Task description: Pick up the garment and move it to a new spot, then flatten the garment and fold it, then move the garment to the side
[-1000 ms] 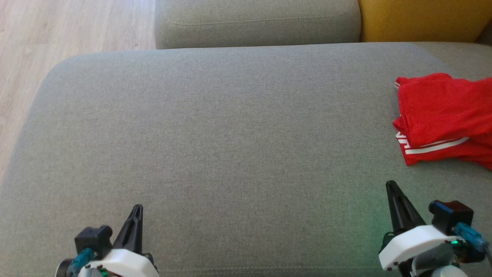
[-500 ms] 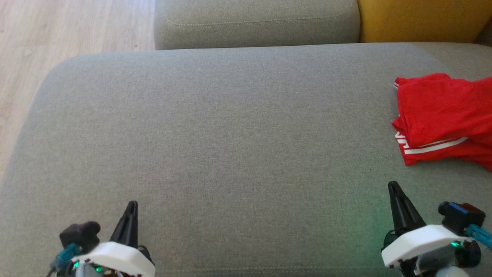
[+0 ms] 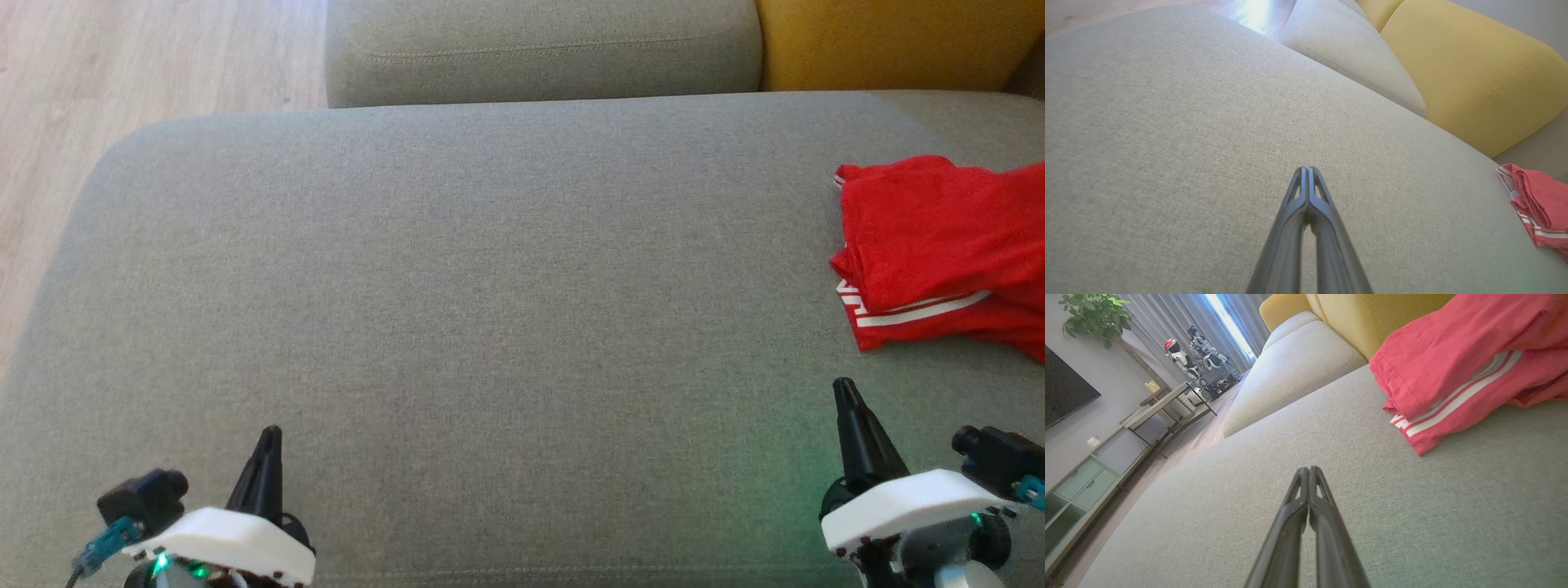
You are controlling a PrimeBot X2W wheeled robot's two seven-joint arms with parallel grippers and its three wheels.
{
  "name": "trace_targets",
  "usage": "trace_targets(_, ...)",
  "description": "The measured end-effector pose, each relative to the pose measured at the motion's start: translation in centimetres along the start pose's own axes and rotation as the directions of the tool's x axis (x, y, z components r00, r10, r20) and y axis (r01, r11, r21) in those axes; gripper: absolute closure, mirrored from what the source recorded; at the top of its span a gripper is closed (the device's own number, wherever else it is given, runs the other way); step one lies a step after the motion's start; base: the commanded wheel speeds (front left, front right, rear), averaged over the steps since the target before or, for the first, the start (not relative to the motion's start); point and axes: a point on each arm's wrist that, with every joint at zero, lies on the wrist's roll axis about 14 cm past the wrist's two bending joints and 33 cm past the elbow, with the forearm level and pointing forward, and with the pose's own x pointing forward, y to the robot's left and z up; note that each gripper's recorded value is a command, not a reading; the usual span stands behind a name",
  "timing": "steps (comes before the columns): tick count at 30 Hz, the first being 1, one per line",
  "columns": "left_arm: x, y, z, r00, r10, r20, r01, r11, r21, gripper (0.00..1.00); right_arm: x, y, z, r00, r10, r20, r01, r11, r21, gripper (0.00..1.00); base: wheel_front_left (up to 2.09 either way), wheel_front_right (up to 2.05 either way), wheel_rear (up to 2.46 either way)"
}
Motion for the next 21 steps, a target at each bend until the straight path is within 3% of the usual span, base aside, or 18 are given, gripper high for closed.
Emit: trace_targets(21, 0.73, -0.13, 0.68, 1.000, 0.002, -0.004, -0.003, 0.969, -0.248, 1.00, 0.31, -0.44, 0.72, 0.999, -0.006, 0.037, -0.003, 0.969, 0.247, 1.00, 0.00, 0.00, 0.00)
